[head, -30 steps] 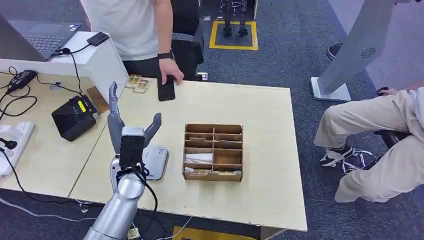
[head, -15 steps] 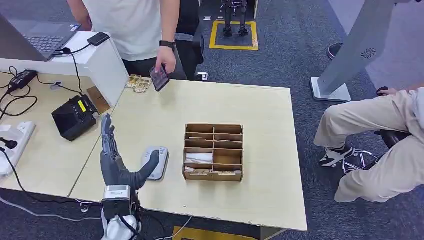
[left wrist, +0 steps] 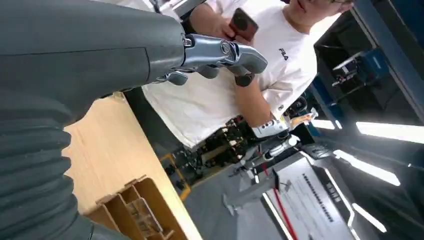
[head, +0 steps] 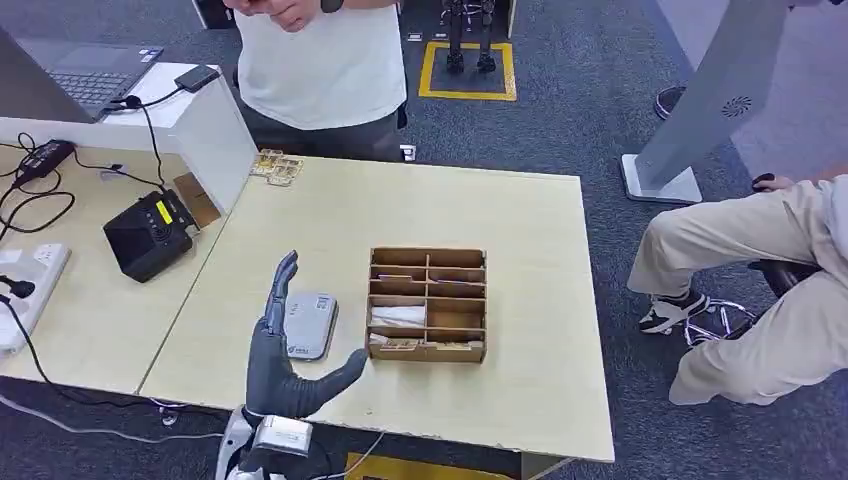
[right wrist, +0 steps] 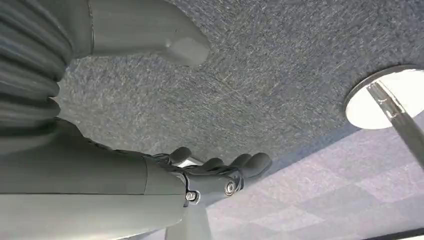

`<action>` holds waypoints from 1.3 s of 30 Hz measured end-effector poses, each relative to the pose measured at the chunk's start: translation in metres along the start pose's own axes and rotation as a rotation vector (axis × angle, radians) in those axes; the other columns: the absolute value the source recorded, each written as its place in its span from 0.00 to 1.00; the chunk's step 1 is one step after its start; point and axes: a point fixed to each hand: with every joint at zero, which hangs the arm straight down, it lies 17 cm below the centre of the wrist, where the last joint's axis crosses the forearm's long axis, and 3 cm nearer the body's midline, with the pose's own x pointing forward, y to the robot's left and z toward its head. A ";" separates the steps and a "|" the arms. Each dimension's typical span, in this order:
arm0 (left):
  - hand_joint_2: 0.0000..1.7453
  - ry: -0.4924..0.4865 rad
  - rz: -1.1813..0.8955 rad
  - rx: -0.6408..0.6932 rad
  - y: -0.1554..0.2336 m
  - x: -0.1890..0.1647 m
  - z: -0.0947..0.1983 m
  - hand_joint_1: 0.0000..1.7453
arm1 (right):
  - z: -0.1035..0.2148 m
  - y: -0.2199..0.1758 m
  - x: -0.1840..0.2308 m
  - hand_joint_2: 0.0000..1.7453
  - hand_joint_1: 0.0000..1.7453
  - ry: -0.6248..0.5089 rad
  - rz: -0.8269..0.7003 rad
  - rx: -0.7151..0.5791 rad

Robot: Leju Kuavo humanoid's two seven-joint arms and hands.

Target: Pass the card to the sensor for recognition and then transmit it.

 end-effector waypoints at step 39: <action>1.00 -0.002 -0.712 -0.513 -0.104 -0.088 0.057 0.00 | 0.004 0.010 0.015 1.00 0.00 -0.103 0.071 0.050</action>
